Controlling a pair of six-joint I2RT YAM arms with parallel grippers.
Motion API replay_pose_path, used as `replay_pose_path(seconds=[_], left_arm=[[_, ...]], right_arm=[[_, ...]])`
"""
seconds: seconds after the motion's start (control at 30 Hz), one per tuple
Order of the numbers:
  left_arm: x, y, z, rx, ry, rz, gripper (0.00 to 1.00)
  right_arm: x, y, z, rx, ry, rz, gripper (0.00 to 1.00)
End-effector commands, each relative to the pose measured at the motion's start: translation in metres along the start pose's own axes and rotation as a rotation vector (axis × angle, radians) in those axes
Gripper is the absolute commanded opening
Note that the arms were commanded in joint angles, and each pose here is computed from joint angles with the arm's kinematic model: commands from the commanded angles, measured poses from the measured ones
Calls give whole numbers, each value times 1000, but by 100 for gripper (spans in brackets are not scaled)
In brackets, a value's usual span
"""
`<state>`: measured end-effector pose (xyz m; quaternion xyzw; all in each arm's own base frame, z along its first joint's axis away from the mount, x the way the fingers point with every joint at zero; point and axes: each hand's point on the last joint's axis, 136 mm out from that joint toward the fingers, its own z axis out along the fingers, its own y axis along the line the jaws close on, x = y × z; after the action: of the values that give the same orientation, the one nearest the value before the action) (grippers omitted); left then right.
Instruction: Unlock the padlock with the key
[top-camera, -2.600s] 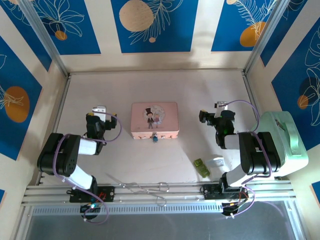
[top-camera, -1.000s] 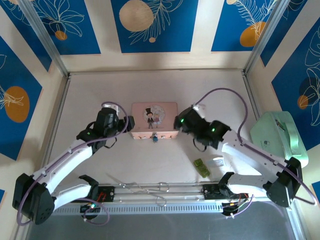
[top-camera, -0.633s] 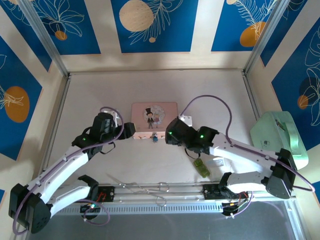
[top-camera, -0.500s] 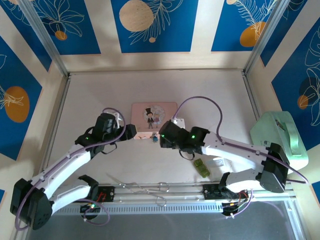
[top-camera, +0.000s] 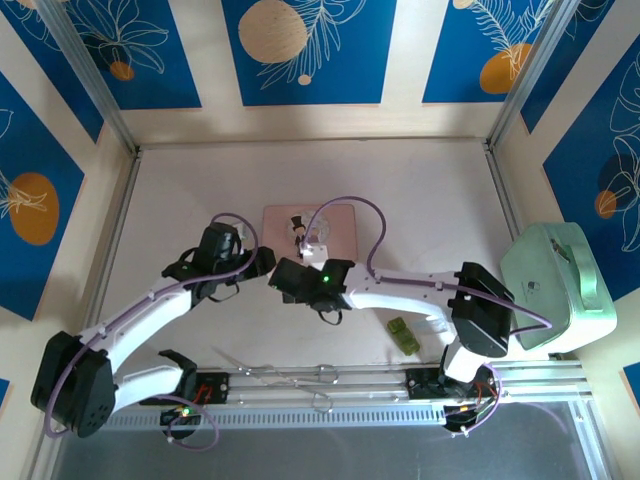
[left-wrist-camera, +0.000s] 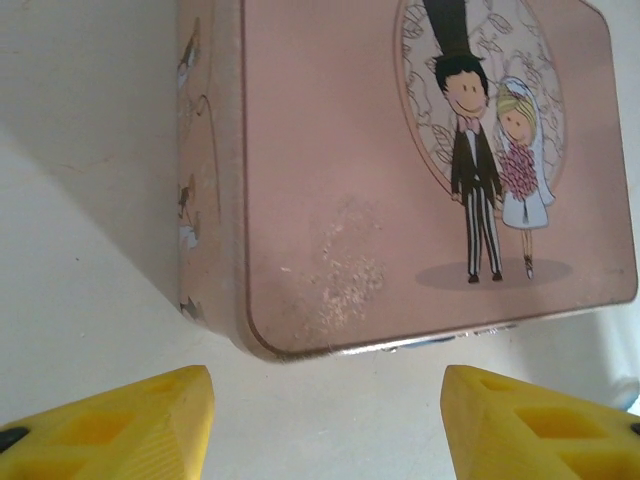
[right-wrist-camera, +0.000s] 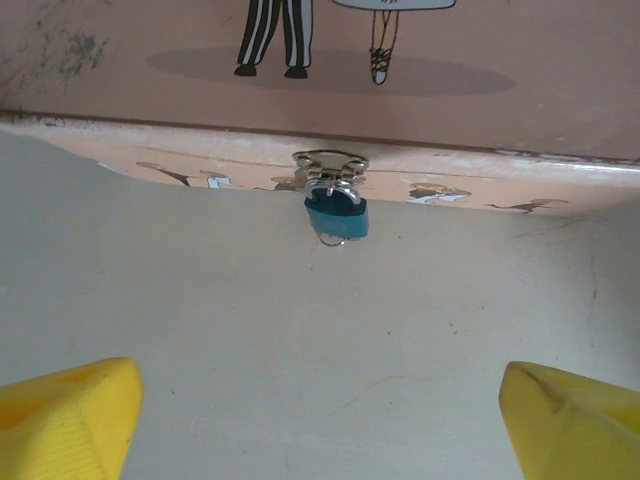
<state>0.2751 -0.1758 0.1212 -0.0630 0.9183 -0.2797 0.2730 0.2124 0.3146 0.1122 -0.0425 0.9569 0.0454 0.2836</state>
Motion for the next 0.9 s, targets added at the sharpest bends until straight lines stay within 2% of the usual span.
replay_pose_path(seconds=[0.0, 0.13, 0.37, 0.87], left_arm=[[-18, -11, -1, 54, -38, -22, 60], [-24, -12, -3, 59, -55, -25, 59], [-24, -8, 7, 69, -44, -47, 56], [-26, -8, 21, 86, -33, -68, 53]], right_arm=[[-9, -6, 8, 29, -61, -8, 91], [-3, 11, 19, -79, 21, -43, 89], [-3, 8, 44, -56, 52, -27, 72], [-11, -2, 73, -8, 6, 3, 68]])
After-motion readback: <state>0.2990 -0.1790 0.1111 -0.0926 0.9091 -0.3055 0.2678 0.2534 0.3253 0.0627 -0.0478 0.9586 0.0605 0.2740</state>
